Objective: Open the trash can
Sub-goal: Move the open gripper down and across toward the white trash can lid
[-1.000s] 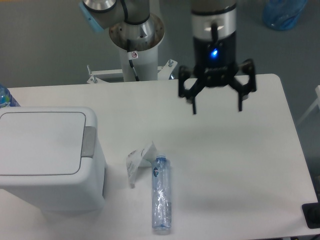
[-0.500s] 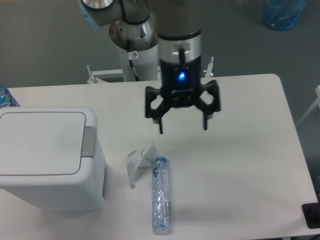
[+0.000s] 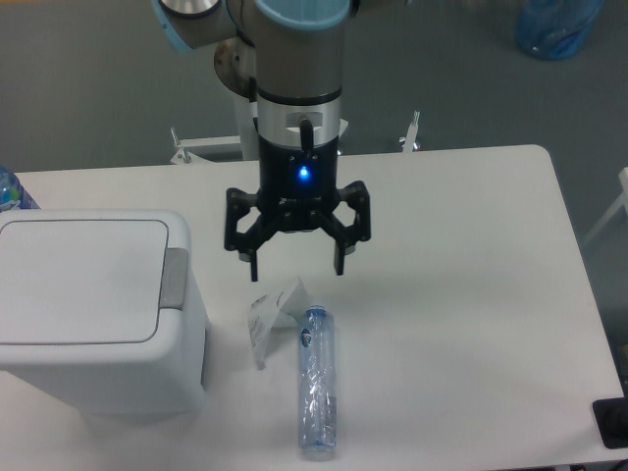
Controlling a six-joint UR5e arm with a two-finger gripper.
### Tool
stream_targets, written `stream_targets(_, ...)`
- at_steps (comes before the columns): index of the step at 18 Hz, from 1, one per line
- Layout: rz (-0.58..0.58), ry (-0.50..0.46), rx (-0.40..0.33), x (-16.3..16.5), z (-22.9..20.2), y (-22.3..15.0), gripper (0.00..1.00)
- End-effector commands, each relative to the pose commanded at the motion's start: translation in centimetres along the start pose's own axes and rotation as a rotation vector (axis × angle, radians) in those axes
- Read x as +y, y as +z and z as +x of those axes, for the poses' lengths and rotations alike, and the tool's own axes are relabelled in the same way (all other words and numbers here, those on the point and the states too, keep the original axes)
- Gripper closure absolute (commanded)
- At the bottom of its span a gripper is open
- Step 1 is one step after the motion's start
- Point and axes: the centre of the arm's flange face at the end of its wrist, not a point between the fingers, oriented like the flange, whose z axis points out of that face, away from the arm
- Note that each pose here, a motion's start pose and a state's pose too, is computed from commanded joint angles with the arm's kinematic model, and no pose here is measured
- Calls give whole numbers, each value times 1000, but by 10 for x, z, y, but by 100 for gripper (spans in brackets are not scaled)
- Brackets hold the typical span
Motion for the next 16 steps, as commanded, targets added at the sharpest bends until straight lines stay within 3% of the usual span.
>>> stream_targets(16, -18, 39, 23, 7, 28, 8, 0)
